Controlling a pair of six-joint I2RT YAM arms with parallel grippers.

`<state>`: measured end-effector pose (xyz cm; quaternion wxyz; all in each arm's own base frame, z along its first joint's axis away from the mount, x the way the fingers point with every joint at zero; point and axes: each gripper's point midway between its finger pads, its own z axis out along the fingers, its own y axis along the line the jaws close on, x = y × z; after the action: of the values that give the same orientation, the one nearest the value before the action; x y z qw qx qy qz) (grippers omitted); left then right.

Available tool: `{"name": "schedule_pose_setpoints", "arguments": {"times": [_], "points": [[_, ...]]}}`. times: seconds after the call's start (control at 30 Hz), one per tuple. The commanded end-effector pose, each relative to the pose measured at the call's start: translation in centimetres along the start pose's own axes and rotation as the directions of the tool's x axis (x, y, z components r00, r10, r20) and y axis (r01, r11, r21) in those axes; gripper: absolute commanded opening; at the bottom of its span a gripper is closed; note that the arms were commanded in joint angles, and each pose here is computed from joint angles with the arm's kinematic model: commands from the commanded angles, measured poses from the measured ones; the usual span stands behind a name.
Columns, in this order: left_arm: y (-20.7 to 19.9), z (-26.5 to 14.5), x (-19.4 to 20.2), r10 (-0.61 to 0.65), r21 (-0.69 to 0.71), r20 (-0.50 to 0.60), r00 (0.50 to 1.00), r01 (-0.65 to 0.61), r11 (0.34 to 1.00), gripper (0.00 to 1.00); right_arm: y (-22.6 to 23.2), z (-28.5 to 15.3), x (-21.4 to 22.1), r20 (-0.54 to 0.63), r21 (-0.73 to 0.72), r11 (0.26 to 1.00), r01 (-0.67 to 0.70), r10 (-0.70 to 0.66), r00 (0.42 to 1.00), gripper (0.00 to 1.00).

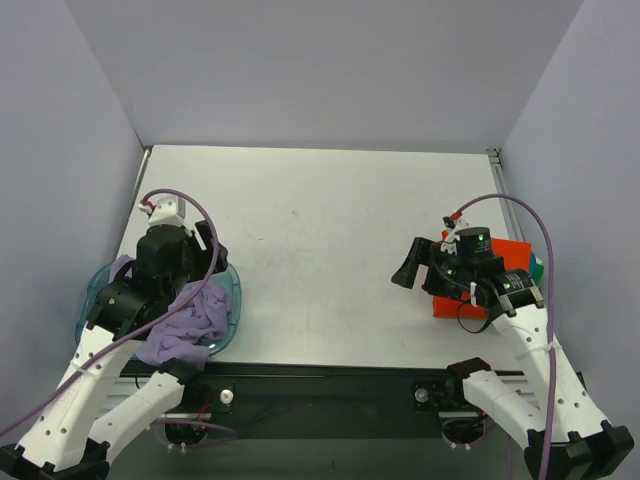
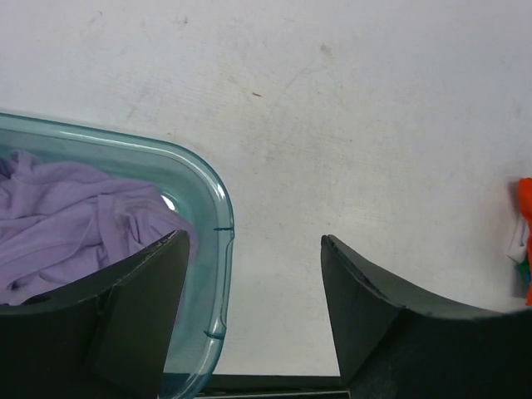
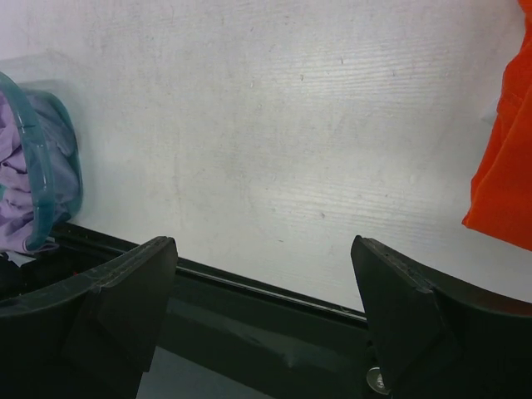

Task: Fold and stack the t-shirts
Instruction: Grab crumpled tshirt from bin with the left arm

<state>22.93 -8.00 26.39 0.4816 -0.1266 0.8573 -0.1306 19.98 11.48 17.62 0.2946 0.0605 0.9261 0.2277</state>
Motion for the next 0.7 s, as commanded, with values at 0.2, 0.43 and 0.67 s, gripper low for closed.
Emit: {"name": "schedule_pose_setpoints", "arguments": {"times": [0.2, 0.43, 0.67], "points": [[5.0, -1.1, -3.5, 0.075, -0.272, 0.155, 0.985, -0.030, 0.962, 0.83, -0.9, -0.5, -1.0, 0.048, 0.077, 0.996, -0.046, 0.042, 0.998, 0.90], [9.9, -0.8, -1.4, 0.095, -0.559, 0.037, 0.995, -0.058, 0.827, 0.97, -0.9, 0.4, -1.8, 0.038, 0.096, 0.994, -0.044, 0.041, 0.998, 0.90], [9.7, 0.5, 0.1, 0.047, -0.563, -0.023, 0.999, -0.052, 0.825, 0.97, -0.1, 2.0, -3.0, 0.008, 0.083, 0.996, -0.023, 0.022, 1.000, 0.90]]}}
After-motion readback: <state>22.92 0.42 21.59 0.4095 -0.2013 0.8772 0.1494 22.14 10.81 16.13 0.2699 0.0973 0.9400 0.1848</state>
